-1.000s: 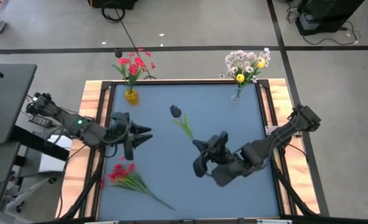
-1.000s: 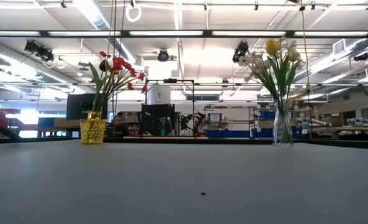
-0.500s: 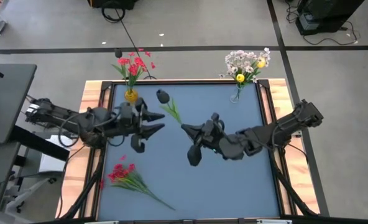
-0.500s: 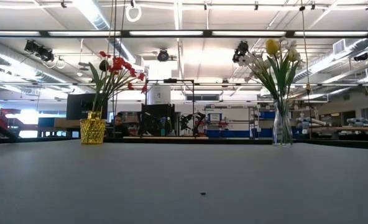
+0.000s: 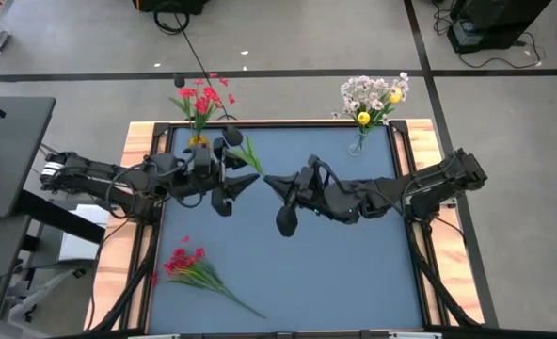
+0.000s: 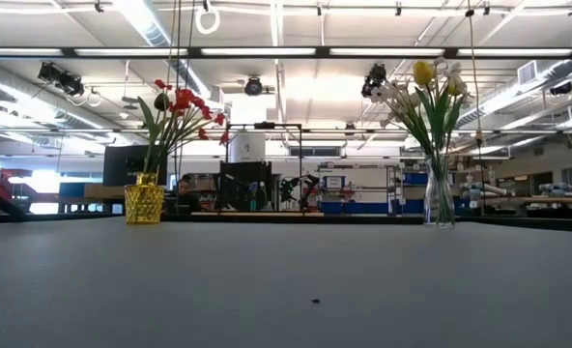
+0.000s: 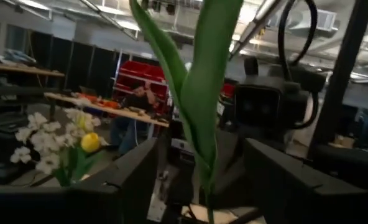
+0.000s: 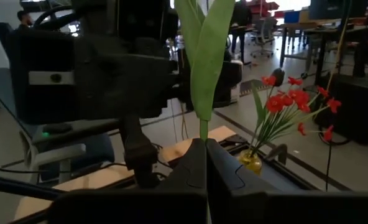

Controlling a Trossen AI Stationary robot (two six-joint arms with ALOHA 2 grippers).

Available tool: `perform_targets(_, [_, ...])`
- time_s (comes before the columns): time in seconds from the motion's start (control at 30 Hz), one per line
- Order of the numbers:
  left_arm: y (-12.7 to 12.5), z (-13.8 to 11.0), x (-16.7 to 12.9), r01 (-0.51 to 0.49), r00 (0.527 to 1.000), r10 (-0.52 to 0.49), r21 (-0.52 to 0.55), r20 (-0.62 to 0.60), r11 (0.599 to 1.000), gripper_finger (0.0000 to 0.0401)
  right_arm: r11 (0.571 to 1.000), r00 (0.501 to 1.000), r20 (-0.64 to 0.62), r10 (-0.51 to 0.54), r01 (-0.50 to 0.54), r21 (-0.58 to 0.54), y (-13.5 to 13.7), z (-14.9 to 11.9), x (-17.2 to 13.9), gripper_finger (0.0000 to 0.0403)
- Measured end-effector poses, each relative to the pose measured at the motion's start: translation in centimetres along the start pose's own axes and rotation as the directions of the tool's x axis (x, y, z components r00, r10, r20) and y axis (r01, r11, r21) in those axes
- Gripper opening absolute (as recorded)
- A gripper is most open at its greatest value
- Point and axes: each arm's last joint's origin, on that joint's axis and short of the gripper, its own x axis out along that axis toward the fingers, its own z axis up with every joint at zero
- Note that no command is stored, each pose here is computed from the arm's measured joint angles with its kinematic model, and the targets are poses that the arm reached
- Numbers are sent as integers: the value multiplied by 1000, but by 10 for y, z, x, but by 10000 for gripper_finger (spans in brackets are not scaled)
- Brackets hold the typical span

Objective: Sort flowers into vase by color
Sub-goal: Put the black tulip into the yellow vase

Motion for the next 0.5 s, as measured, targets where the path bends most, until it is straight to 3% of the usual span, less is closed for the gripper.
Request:
perform_targets(0.17, [13, 2, 4, -22, 1000, 22, -3, 3, 1000, 183, 1000, 1000, -13, 16, -16, -9, -6, 0, 5, 0])
perform_targets(0.33, [16, 2, 4, -2, 1000, 2, 9, -2, 1000, 84, 998, 998, -39, 44, -46, -37, -11, -1, 10, 10])
perform_targets(0.43, [18, 1, 5, 17, 1000, -15, 102, -20, 995, 19, 999, 996, -87, 30, -32, -19, -17, -5, 14, 42])
perform_targets(0.5, [19, 1, 1, 15, 998, -4, 197, -61, 980, 14, 1000, 988, -151, 18, -17, 7, -23, -10, 15, 73])
